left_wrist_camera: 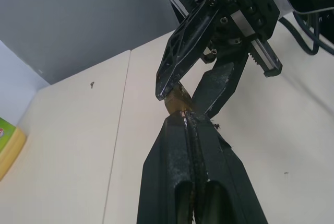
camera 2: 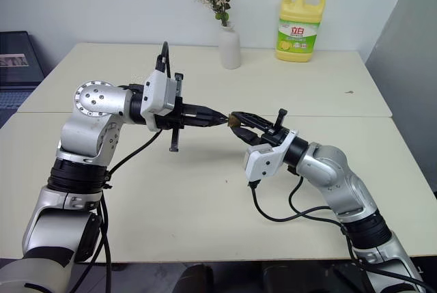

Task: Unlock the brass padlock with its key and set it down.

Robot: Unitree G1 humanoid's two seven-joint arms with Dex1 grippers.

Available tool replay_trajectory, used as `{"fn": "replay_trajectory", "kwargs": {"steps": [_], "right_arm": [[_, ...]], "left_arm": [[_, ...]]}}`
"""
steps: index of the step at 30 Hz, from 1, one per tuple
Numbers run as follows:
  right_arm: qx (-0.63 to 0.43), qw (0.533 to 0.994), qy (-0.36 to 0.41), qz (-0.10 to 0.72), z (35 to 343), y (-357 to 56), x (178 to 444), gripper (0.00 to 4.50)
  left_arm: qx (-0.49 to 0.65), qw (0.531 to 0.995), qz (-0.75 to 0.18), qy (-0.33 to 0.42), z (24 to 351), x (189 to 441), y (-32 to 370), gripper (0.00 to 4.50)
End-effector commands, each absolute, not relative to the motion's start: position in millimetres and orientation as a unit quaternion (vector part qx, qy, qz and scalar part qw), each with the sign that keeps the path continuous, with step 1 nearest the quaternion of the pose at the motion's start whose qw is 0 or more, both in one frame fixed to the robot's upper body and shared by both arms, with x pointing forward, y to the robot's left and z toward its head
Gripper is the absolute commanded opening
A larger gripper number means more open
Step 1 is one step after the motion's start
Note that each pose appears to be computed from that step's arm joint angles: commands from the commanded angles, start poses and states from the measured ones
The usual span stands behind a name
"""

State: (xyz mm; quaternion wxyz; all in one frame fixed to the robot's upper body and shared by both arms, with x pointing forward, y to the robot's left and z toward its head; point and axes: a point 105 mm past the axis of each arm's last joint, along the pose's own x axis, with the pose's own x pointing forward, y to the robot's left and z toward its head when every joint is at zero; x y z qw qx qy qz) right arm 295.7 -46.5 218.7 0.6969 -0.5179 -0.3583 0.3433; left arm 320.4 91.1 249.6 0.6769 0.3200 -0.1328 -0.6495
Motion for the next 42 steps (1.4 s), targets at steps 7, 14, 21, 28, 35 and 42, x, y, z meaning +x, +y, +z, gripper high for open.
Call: {"fn": "replay_trajectory", "kwargs": {"steps": [7,14,21,28,35,42], "right_arm": [[-0.507,0.700,-0.385,0.323,236,-48,292,0.93],[-0.509,0.699,-0.384,0.323,235,-48,292,0.93],[-0.508,0.700,-0.383,0.324,234,-48,292,0.93],[-0.508,0.700,-0.383,0.326,234,-48,291,0.93],[-0.508,0.698,-0.383,0.328,234,-47,291,0.93],[-0.508,0.698,-0.382,0.329,234,-47,291,0.93]], "left_arm": [[0.298,0.671,-0.669,-0.117,245,317,88,0.00],[0.200,0.723,-0.659,-0.047,248,329,96,1.85],[0.139,0.746,-0.651,-0.009,256,328,93,3.04],[0.084,0.756,-0.649,0.012,259,323,86,3.04],[0.065,0.756,-0.651,0.024,259,321,81,3.04],[0.063,0.753,-0.655,0.022,257,322,74,3.04]]}}
